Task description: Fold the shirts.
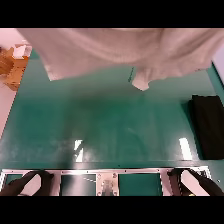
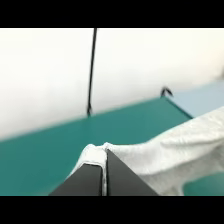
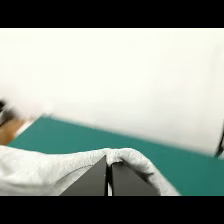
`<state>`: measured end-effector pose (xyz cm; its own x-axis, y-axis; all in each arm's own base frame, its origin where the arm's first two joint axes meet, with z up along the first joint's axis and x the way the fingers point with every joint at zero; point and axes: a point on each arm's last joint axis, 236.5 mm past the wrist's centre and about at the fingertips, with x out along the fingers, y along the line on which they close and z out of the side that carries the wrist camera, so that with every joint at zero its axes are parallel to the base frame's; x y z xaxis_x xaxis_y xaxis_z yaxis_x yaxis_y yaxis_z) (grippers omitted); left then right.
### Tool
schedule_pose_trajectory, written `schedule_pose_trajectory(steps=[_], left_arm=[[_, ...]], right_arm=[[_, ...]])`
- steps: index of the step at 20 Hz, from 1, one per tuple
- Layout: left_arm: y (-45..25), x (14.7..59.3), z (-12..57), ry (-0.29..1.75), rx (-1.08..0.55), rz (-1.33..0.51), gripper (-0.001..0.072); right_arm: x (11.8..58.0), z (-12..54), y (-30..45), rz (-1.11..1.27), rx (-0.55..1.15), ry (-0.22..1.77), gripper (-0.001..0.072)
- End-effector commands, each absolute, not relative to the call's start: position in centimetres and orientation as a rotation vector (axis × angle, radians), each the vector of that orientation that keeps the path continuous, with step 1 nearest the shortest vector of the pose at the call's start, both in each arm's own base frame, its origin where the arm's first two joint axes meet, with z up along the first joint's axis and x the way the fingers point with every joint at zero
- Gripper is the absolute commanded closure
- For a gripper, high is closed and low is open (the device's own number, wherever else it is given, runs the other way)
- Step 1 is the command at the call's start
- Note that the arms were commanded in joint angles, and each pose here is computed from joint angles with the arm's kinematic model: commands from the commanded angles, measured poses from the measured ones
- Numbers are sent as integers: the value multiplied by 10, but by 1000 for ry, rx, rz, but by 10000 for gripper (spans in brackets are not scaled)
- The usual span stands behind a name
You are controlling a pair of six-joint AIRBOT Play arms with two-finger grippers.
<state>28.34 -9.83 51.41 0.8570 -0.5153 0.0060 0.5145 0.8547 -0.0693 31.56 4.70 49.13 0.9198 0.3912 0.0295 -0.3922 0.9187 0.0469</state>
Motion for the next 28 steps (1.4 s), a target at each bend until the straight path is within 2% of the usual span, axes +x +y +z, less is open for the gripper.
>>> schedule_pose_trajectory(steps=[1, 5, 9, 14, 17, 20, 25, 28], left_arm=[[-104, 217, 565, -175, 39, -466, 689], [-86, 250, 519, 4, 0, -416, 689], [-68, 306, 443, 196, -86, -407, 689], [-71, 414, 285, 508, -280, -538, 689], [-73, 485, 164, 698, -389, -507, 689], [-64, 536, 74, 811, -507, -452, 689], [-52, 588, 45, 798, -567, -415, 689], [-50, 593, 25, 827, -593, -395, 689]], right_arm=[[246, 557, 52, 264, -95, -249, 699], [242, 549, 39, 183, -158, -214, 699], [303, 481, 16, 209, -46, -29, 699], [410, 308, -22, 225, 249, 319, 699], [469, 183, -43, 153, 388, 497, 699], [515, 92, -54, 113, 474, 629, 700], [574, 38, -67, 119, 562, 681, 699], [587, 21, -72, 109, 590, 699, 699]])
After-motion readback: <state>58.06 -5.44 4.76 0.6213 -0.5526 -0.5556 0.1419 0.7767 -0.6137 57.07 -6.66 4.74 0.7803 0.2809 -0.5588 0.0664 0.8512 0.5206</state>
